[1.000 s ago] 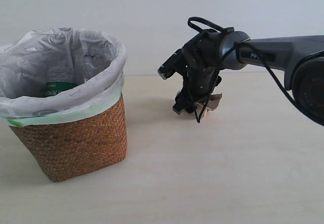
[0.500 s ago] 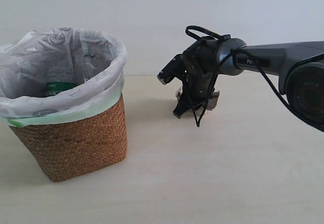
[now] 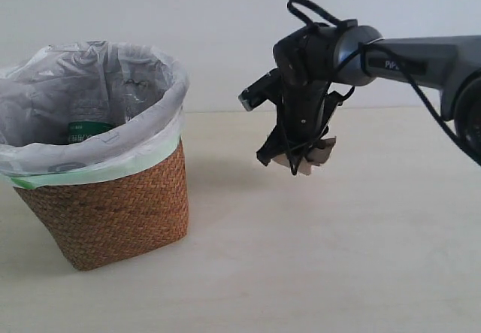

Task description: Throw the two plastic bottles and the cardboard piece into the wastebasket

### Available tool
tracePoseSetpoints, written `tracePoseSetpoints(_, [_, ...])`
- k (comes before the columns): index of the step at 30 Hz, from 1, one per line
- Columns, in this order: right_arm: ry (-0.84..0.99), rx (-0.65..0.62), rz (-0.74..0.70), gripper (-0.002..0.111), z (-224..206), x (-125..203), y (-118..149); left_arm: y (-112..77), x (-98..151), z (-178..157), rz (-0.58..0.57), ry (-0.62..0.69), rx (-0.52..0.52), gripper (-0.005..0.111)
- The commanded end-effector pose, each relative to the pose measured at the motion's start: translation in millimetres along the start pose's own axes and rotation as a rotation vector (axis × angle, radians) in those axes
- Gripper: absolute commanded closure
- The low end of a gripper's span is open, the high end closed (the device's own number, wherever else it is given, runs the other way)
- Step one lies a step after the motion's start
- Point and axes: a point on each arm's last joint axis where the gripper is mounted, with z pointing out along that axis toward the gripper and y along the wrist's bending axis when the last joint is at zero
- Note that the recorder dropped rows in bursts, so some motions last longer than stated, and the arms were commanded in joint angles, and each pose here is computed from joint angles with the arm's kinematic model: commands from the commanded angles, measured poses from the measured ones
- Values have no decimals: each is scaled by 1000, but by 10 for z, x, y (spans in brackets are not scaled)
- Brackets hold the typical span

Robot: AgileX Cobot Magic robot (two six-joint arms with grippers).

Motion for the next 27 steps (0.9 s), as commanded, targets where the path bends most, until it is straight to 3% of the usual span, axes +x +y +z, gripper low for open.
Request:
tracePoseSetpoints(1, [67,-96,128,108,-305,72,26,1,-2,-1,-18,-15,-4,103])
tracePoseSetpoints(6, [196,-231,218,108,-317,250,185,1,-2,-1,-18,-15,-4,103])
tracePoseSetpoints(14, [223,-244,279,106,-35,491,366,1,-2,-1,-18,-15,-4,103])
tracePoseSetpoints(15, [221,-244,279,102,-23,497,370,1,-2,-1,-18,-15,-4,103])
tracePoseSetpoints(17, [219,-244,279,83,-33,495,368,1,-2,-1,-18,-15,-4,103])
tracePoseSetpoints(21, [195,-242,285,13,-95,472,349,1,-2,-1,-18,-15,-4,103])
tracePoseSetpoints(22, [188,-243,266,3,-114,467,350,1,-2,-1,-18,-15,-4,103])
tracePoseSetpoints(27, [152,-242,220,17,-268,449,311,1,-2,-1,-18,-15,-4,103])
